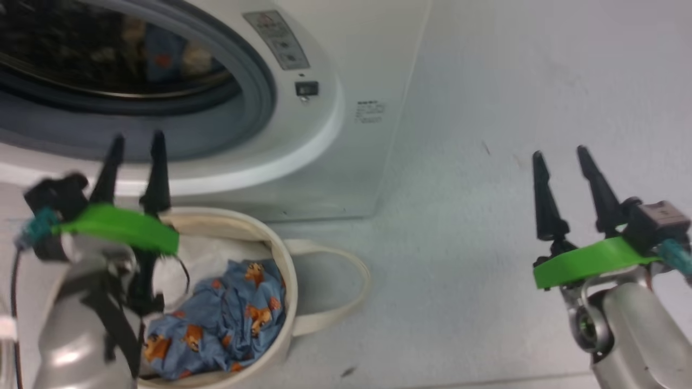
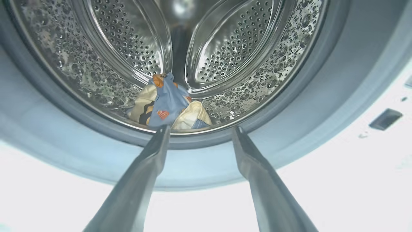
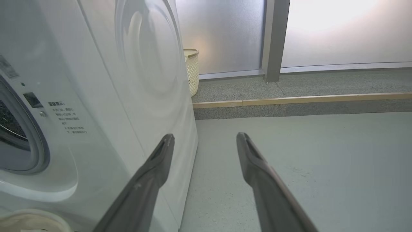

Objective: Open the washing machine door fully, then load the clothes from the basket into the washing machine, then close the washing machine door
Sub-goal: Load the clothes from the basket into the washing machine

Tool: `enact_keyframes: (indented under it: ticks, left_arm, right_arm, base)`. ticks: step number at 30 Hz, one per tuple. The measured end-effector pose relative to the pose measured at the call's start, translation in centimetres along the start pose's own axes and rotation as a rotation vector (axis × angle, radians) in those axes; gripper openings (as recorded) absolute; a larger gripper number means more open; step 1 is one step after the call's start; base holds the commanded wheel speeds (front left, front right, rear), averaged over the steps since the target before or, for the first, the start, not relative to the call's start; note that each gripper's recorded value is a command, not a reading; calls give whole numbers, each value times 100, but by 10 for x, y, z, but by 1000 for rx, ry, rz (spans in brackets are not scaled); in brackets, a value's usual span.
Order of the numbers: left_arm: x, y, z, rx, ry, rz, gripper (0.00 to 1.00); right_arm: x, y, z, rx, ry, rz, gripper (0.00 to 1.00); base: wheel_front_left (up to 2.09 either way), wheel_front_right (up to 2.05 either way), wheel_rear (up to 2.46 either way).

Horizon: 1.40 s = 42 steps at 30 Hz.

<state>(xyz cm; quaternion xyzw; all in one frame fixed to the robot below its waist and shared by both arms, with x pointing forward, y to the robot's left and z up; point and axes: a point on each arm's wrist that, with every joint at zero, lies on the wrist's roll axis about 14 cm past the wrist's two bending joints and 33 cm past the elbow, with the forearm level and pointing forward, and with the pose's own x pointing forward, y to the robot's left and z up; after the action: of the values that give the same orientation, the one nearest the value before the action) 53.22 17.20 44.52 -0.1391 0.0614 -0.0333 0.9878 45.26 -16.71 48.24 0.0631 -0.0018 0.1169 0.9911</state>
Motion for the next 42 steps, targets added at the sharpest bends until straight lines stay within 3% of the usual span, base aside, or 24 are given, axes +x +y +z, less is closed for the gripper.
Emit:
enact_keyframes:
  ticks: [7, 14, 21, 42]
  left_arm:
    - [-52, 13, 14, 21, -31, 20, 100]
    - [-108, 47, 40, 91, -110, 103, 100]
    - [-139, 53, 72, 102, -222, 128, 100]
    - [-136, 41, 81, 104, -258, 93, 100]
  right_arm:
    - [-4, 27, 20, 9, -42, 63, 100]
    - [-14, 52, 44, 1, -101, 122, 100]
    - [-31, 58, 42, 6, -94, 126, 100]
    - [-48, 52, 32, 29, -71, 89, 100]
  base:
    - [0, 0, 0]
    - [0, 0, 0]
    - [0, 0, 0]
    - [0, 0, 0]
